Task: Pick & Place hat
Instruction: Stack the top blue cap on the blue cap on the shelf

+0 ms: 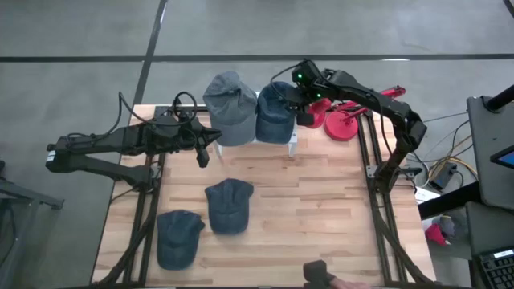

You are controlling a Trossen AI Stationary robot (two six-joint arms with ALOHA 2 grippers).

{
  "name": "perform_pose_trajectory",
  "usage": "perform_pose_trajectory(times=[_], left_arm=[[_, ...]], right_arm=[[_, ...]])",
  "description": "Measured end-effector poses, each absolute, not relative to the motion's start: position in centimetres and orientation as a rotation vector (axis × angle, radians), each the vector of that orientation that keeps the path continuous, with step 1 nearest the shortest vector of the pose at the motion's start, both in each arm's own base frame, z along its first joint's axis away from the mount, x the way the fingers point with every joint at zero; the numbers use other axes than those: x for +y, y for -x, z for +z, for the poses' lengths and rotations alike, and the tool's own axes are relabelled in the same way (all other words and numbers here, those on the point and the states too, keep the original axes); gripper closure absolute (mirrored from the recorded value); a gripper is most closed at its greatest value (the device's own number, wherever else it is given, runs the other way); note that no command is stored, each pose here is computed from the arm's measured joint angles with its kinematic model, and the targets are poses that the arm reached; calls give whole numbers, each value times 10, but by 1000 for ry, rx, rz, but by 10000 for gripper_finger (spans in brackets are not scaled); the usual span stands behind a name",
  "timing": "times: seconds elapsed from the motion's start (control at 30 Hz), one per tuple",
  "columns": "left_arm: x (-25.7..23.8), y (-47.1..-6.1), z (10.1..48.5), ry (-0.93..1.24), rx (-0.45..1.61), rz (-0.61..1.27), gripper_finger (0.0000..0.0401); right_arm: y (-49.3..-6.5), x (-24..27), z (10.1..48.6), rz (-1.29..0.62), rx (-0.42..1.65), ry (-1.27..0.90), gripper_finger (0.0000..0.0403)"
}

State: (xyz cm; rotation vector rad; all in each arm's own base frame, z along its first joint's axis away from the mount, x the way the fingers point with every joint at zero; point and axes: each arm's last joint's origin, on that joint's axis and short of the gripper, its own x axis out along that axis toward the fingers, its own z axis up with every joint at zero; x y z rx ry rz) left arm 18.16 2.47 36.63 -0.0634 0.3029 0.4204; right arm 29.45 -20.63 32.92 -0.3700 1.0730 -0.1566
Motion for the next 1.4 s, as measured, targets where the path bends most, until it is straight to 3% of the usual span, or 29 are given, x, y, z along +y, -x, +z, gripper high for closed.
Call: perform_pose_trajectory(times=[0.6, 0.93, 1.4], left_arm=[[24, -182, 366, 39, 309, 401, 356], [23, -180, 361, 93, 354, 389, 356], [12, -166, 367, 132, 337, 260, 356]], right_arm=[[-267, -186, 371, -206, 960, 368, 339], [-255, -156, 398, 266, 567, 61, 339], [-276, -105, 384, 469, 648, -33, 339]])
